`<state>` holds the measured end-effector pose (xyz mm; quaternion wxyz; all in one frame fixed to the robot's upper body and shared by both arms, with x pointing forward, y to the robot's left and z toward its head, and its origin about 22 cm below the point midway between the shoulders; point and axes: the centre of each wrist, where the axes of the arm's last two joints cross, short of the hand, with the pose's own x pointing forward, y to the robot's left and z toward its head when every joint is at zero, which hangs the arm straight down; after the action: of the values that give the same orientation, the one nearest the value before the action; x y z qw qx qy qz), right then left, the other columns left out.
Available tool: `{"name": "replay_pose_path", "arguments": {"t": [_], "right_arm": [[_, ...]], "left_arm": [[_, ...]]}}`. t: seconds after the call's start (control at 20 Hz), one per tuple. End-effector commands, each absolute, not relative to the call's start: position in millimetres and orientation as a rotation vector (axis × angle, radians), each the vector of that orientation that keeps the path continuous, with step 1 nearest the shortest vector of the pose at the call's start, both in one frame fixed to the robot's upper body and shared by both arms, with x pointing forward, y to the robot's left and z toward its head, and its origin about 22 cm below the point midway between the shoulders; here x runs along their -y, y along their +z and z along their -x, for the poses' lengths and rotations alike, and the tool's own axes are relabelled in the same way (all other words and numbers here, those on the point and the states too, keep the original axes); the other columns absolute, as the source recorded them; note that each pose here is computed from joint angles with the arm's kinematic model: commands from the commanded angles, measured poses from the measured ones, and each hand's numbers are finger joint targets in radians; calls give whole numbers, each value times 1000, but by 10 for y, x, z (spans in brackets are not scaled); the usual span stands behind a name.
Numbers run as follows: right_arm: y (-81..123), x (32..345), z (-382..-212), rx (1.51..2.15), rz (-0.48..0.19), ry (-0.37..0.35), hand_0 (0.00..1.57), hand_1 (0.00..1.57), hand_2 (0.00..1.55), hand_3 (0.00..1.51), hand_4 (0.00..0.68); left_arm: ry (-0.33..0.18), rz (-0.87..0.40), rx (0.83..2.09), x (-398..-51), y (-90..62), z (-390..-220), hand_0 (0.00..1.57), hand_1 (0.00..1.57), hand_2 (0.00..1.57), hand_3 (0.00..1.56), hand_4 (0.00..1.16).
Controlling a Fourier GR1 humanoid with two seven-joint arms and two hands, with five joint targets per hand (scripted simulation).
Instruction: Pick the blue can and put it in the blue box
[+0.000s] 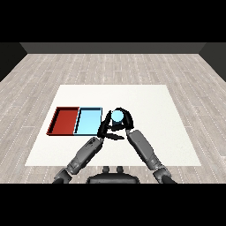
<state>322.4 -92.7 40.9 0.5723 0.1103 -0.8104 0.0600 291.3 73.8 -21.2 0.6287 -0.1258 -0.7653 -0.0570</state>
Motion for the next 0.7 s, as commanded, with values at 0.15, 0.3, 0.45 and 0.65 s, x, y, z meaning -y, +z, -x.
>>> {"name": "replay_pose_path", "arguments": {"t": [0.15, 0.3, 0.45, 0.65], "right_arm": [[400, 766, -3044, 1901, -276, 151, 1430, 1430, 1457, 1374, 552], [515, 866, -3090, 1906, -283, 127, 1426, 1426, 1462, 1384, 549], [275, 1006, -3059, 1903, -284, 152, 1428, 1428, 1461, 1376, 551], [541, 906, -3248, 1891, -321, 140, 1431, 1431, 1462, 1374, 533]], "left_arm": [[-139, 265, 1730, -633, -114, -3015, 0, 0, 0, 0, 0], [-159, 249, 1753, -644, -165, -2980, 0, 0, 0, 0, 0], [-165, 254, 1736, -626, -207, -3184, 0, 0, 0, 0, 0], [-158, 258, 1726, -552, -240, -3051, 0, 0, 0, 0, 0]]}}
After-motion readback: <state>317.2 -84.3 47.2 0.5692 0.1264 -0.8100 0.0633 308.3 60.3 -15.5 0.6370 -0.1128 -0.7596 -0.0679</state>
